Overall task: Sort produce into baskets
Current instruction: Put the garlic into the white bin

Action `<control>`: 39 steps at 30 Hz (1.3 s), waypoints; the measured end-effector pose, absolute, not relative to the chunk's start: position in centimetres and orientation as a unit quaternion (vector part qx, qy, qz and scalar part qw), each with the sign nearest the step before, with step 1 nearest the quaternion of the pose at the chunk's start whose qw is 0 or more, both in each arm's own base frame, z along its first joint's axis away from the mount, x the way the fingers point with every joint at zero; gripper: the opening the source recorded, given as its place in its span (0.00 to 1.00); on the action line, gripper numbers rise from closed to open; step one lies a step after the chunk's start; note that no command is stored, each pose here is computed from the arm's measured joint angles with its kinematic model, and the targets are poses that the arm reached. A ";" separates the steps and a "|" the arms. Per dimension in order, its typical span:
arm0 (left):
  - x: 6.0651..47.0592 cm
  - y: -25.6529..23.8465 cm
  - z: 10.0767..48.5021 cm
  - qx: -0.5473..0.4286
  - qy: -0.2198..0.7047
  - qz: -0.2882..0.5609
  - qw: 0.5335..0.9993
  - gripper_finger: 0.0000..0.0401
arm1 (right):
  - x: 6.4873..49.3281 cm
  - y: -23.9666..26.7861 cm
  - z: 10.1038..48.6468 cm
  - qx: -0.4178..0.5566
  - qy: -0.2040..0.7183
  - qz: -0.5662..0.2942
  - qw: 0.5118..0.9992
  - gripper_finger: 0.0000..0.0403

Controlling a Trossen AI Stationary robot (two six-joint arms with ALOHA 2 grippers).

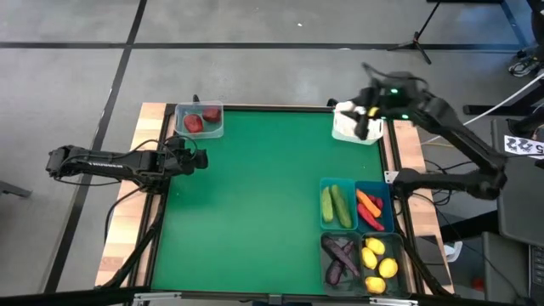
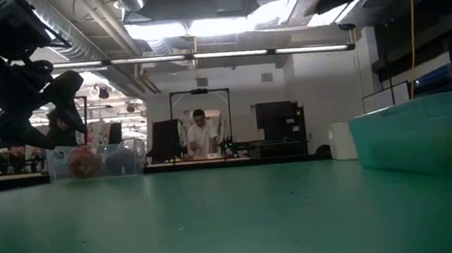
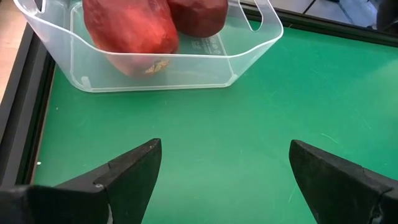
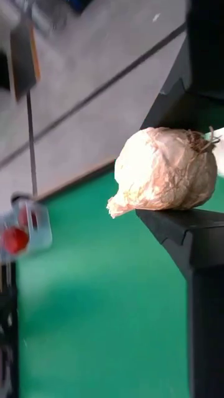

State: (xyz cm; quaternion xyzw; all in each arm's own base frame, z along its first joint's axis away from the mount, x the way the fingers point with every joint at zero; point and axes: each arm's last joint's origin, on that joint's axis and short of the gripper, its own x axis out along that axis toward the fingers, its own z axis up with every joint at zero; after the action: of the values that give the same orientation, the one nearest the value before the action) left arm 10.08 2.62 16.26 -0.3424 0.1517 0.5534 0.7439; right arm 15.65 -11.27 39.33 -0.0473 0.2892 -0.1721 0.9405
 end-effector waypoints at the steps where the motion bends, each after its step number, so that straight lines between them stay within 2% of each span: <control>1: 10.1 2.6 16.3 -0.342 0.152 0.554 0.744 0.86 | 14.7 -11.1 39.4 -0.047 0.282 -0.185 0.940 0.39; 9: 10.1 2.6 16.3 -0.342 0.152 0.554 0.744 0.86 | 9.0 -9.4 37.1 -0.048 0.226 -0.307 0.923 0.39; 15: 10.1 2.6 16.3 -0.342 0.151 0.554 0.744 0.86 | 7.9 -10.1 33.6 0.009 0.166 -0.450 0.878 0.39; 18: 10.1 2.6 16.3 -0.340 0.149 0.556 0.744 0.86 | 8.3 -10.8 31.4 0.056 0.127 -0.494 0.858 0.39; 24: 10.1 2.6 16.3 -0.340 0.150 0.556 0.744 0.86 | 9.3 -12.2 26.3 0.120 0.112 -0.517 0.840 0.39; 27: 10.1 2.6 16.3 -0.335 0.153 0.555 0.746 0.86 | 9.4 -12.5 23.6 0.136 0.143 -0.532 0.824 0.39; 39: 10.1 2.7 16.3 -0.333 0.151 0.557 0.746 0.86 | 10.0 -13.5 19.5 0.163 0.207 -0.555 0.789 0.39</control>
State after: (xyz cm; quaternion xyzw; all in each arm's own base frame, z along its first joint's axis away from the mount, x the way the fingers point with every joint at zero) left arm 10.06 2.66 16.30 -0.3326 0.1509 0.5566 0.7462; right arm 9.99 -13.47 19.53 0.1632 0.2073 -0.5550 0.7889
